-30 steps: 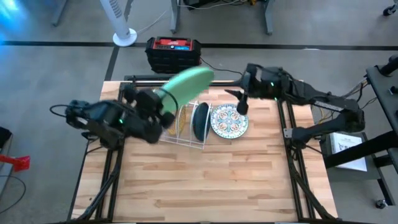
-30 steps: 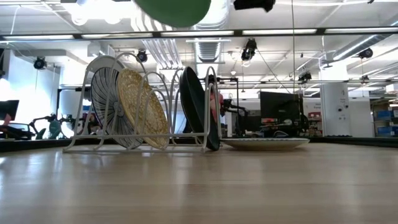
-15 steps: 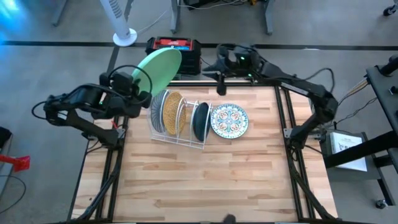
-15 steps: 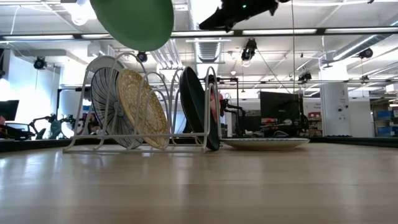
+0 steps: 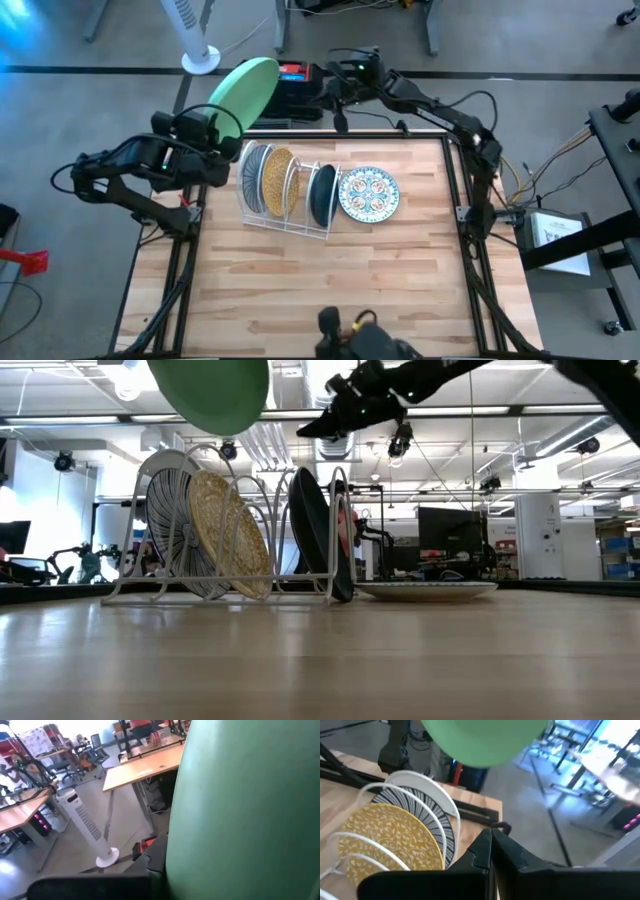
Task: Sort dishes
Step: Put the green plate in the dish rack
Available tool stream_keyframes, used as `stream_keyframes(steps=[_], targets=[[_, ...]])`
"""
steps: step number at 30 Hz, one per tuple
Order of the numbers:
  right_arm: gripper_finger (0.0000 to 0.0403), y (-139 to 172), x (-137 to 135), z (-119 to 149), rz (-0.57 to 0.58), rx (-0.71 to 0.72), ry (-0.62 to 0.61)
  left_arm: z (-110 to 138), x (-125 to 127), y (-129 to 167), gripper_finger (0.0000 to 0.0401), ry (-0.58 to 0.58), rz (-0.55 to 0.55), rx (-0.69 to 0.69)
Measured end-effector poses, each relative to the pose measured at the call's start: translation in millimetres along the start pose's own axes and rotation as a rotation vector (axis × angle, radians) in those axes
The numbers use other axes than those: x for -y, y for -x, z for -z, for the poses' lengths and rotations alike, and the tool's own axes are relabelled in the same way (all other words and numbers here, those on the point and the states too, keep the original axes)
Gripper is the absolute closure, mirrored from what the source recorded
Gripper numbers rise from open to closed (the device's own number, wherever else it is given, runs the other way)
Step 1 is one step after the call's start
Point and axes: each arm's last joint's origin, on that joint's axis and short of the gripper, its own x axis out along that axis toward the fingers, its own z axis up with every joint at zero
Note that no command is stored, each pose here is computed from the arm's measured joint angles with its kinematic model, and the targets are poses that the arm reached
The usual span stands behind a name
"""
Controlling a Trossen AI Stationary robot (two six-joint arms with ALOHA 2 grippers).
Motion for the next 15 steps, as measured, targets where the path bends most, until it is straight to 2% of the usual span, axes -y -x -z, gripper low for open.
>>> stream_keyframes(steps=[8,15], targets=[[0.0402,-33,20,13,-0.066,-0.041,-0.027,1,-5,-4,0.0367,-0.013,0.019,-0.068],[0.0402,-43,22,13,-0.127,-0.046,-0.061,-2,-19,-5,0.0367,-0.009,-0.017,-0.042]])
